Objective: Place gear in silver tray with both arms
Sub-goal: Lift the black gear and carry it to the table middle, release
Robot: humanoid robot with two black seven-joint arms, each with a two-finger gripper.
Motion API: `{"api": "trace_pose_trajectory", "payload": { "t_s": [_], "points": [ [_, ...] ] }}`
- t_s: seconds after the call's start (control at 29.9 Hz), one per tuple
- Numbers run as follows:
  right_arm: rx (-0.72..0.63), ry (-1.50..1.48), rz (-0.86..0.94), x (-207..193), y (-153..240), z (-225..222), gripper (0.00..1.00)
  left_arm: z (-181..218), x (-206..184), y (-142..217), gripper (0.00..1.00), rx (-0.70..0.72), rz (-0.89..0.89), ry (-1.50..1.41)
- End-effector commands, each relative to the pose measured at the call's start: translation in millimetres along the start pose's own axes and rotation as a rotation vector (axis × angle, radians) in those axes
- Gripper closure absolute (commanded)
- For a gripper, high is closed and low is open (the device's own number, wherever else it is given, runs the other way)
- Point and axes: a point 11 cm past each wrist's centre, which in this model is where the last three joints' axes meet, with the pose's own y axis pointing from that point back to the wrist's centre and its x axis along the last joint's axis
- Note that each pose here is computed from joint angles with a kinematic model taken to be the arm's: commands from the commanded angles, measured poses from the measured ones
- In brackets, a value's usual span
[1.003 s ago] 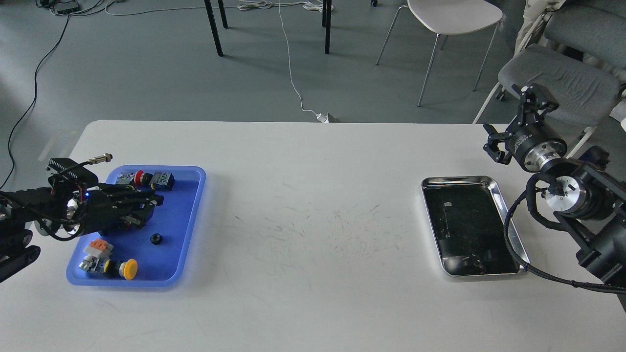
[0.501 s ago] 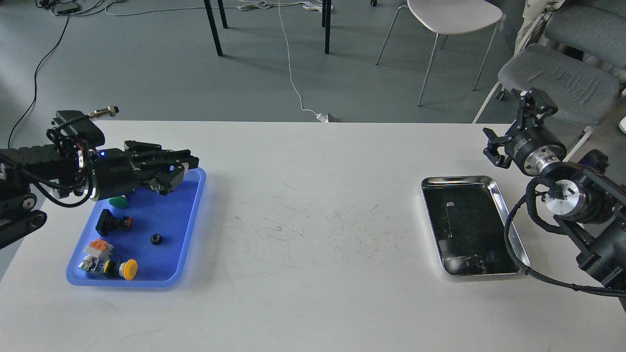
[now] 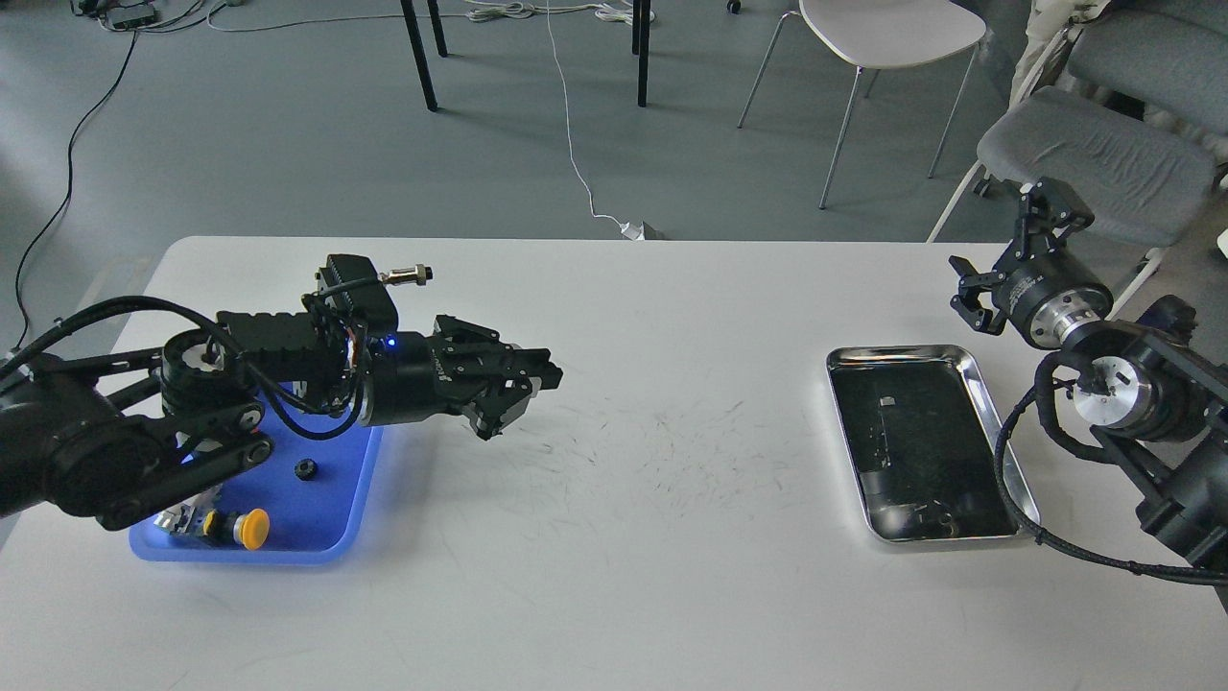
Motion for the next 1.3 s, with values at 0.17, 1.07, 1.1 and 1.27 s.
{"api": "trace_pose_trajectory", "payload": {
  "t_s": [0.17,1.07,1.1,1.27],
  "points": [
    [0.001,0.000,0.001,0.7,0.4,-0.5,0.01,18.7,-1.7,-45.9,0.89,-0.063,-0.019,0.009],
    [0.005,0.004,0.010,5.7,1.5,-3.2,0.01,60.4,-19.2,-139.9,0.88,-0.136,-0.093,0.045],
    [0.005,0.004,0.010,5.7,1.5,-3.3,0.01,60.0,-20.1,-140.4,0.88,-0.133,-0.094,0.047],
    [0.007,0.008,0.015,8.5,2.5,-4.6,0.01,58.1,-20.6,-140.0,0.87,-0.128,-0.095,0.051]
  ]
}}
